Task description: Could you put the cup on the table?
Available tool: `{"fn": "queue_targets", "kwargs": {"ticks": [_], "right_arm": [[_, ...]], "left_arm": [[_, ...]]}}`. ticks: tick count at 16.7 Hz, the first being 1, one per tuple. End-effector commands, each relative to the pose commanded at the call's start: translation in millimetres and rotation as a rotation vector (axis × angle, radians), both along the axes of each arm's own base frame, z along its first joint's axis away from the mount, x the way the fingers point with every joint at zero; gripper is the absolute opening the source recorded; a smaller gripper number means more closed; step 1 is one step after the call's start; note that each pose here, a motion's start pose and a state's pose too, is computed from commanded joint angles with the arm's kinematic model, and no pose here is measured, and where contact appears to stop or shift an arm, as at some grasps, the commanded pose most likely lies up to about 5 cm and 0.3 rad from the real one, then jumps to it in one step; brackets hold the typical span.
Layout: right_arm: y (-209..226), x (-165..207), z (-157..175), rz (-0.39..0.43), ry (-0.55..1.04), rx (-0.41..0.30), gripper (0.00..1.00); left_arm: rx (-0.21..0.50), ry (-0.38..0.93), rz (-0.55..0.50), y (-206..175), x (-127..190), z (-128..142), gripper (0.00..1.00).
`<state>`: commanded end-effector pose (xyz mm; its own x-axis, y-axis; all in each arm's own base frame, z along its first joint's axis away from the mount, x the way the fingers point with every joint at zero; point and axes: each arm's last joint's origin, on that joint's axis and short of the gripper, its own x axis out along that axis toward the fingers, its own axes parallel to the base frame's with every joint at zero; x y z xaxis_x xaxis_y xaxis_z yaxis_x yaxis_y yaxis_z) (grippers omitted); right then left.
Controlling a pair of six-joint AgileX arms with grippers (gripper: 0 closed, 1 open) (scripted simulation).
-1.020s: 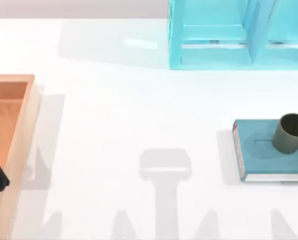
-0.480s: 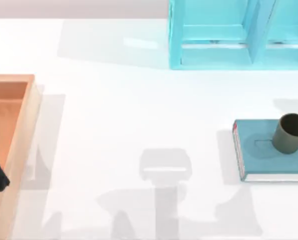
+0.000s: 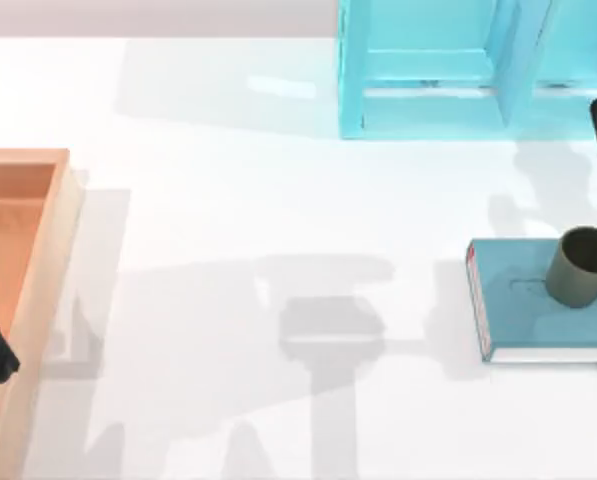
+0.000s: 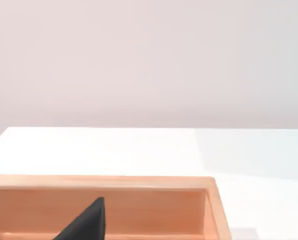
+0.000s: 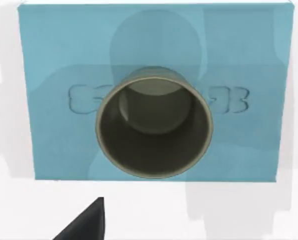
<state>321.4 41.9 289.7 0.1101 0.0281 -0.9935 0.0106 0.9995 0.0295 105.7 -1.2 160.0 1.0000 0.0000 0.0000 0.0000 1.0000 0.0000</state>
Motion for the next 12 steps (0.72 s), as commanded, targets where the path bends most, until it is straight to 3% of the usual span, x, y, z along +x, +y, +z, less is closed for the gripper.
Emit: {"fn": "queue_targets", "kwargs": {"ticks": [4,12], "right_arm": [[5.1,17.8,-8.8,0.001,0.109,-0.020,1.00],[4.5,19.2,-20.1,0.000,0.113,-0.020,1.00]], "left_arm": [[0.000,0.000,0.000,0.0,0.0,0.0,1.00],[0.000,0.000,0.000,0.0,0.0,0.0,1.00]]}}
